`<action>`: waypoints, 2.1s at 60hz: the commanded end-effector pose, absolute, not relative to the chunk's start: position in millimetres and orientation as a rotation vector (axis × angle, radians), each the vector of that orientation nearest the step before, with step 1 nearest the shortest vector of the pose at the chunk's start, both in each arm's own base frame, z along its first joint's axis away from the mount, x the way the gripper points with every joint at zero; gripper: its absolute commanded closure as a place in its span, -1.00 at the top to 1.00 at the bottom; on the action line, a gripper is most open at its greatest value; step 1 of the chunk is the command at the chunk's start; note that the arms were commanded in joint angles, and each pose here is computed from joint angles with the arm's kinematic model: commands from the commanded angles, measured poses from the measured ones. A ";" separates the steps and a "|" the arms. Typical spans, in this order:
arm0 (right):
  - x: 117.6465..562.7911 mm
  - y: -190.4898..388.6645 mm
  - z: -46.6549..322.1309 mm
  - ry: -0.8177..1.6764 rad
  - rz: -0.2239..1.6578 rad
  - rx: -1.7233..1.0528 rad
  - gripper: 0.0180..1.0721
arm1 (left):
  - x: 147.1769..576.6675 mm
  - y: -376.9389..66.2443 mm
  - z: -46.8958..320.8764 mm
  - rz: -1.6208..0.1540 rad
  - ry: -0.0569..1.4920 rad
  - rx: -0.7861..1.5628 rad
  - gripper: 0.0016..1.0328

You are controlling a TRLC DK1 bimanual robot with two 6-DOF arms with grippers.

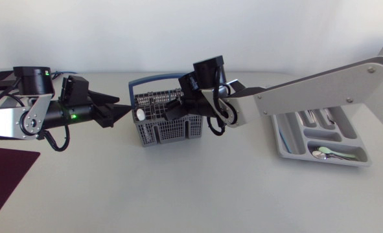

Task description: Transfer all utensils from the basket to the drawer tray.

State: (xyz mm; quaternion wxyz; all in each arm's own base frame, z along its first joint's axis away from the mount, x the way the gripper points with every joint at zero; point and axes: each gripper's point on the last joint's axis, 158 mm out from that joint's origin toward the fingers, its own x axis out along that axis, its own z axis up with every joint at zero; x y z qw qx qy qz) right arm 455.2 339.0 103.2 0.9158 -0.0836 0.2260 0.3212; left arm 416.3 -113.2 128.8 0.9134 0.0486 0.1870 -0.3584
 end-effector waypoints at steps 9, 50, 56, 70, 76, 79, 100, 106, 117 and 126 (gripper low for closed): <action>462.5 352.8 91.2 0.419 0.669 -0.219 0.07 | 414.7 -106.3 111.4 -0.739 0.405 0.091 0.65; 458.6 363.5 101.2 0.316 0.669 -0.212 -0.89 | 410.7 -107.8 94.7 -0.746 0.426 0.087 0.67; 453.7 363.8 108.7 0.293 0.675 -0.214 -0.89 | 410.0 -109.1 94.1 -0.748 0.428 0.085 0.67; 445.5 363.2 133.3 0.243 0.676 -0.211 -0.89 | 410.0 -109.5 97.0 -0.748 0.422 0.088 0.67; 442.0 362.5 146.9 0.220 0.678 -0.205 -0.89 | 409.2 -110.7 95.8 -0.751 0.424 0.089 0.67; 441.1 361.5 151.9 0.213 0.676 -0.202 -0.89 | 409.2 -110.7 95.8 -0.751 0.424 0.089 0.67; 422.8 346.5 218.0 0.122 0.672 -0.170 -0.89 | 407.3 -117.0 102.9 -0.764 0.417 0.090 0.68; 414.8 339.8 238.0 0.106 0.671 -0.162 -0.89 | 407.3 -117.6 108.8 -0.765 0.415 0.090 0.68; 396.3 325.9 261.0 0.129 0.680 -0.157 -0.89 | 405.6 -118.1 118.9 -0.765 0.411 0.091 0.68; 394.3 305.5 260.5 0.244 0.664 -0.162 -0.89 | 402.9 -120.0 121.2 -0.771 0.428 0.086 0.70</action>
